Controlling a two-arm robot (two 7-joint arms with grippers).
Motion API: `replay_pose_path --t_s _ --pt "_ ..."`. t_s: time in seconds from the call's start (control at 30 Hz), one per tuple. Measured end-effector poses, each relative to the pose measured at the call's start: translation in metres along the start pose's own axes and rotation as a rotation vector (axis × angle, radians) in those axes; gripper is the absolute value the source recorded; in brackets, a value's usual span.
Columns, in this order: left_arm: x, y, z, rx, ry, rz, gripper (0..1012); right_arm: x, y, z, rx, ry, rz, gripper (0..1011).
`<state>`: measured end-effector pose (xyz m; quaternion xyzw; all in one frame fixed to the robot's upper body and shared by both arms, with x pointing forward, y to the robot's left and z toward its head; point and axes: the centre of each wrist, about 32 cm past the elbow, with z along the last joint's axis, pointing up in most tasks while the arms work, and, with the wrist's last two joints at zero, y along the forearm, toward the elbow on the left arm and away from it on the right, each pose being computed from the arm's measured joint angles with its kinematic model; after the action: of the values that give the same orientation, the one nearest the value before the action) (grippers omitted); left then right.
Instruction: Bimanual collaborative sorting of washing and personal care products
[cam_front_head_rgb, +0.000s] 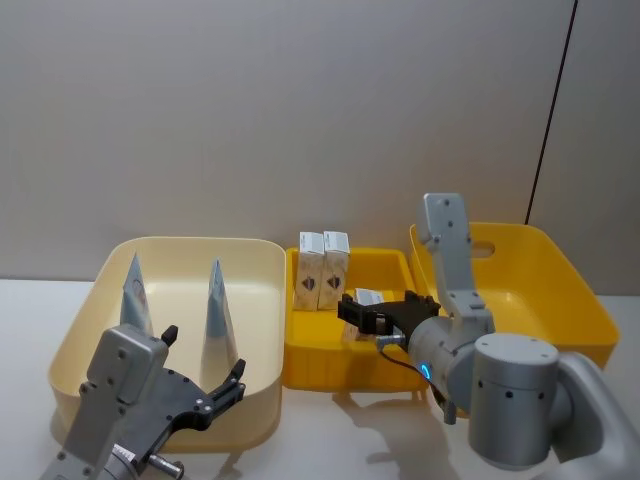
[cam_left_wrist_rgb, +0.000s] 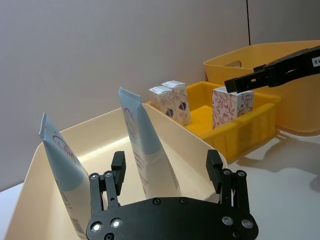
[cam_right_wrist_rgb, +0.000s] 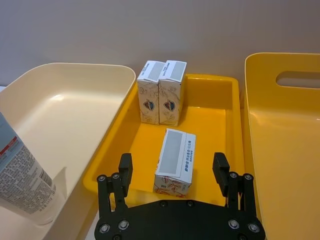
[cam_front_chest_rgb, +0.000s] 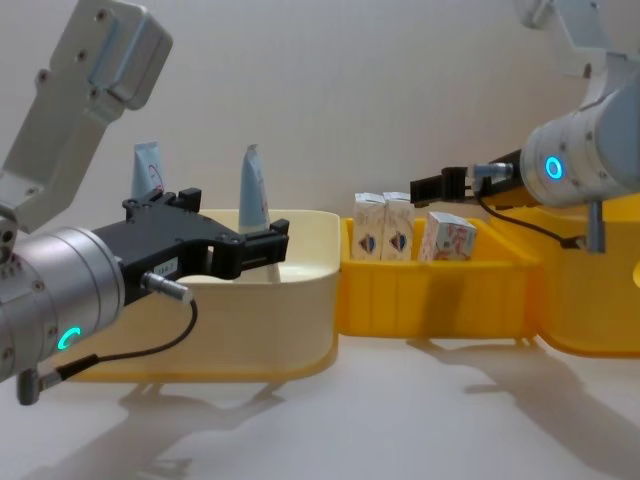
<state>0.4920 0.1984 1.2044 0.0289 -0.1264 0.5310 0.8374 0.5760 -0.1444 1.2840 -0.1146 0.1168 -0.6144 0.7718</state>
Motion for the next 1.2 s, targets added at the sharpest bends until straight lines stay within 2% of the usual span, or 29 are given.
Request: replay_pose_path --t_s 0.5,0.9,1.2 --pt "0.0 0.0 0.0 0.0 0.0 0.0 1003 -0.005 0.01 0.002 -0.036 -0.016 -0.017 1001" --pt "0.0 0.0 0.0 0.0 0.0 0.0 1003 -0.011 0.02 0.0 -0.073 0.009 -0.032 1001" --pt "0.0 0.0 0.0 0.0 0.0 0.0 1003 -0.015 0.025 -0.003 -0.079 0.013 -0.037 1001"
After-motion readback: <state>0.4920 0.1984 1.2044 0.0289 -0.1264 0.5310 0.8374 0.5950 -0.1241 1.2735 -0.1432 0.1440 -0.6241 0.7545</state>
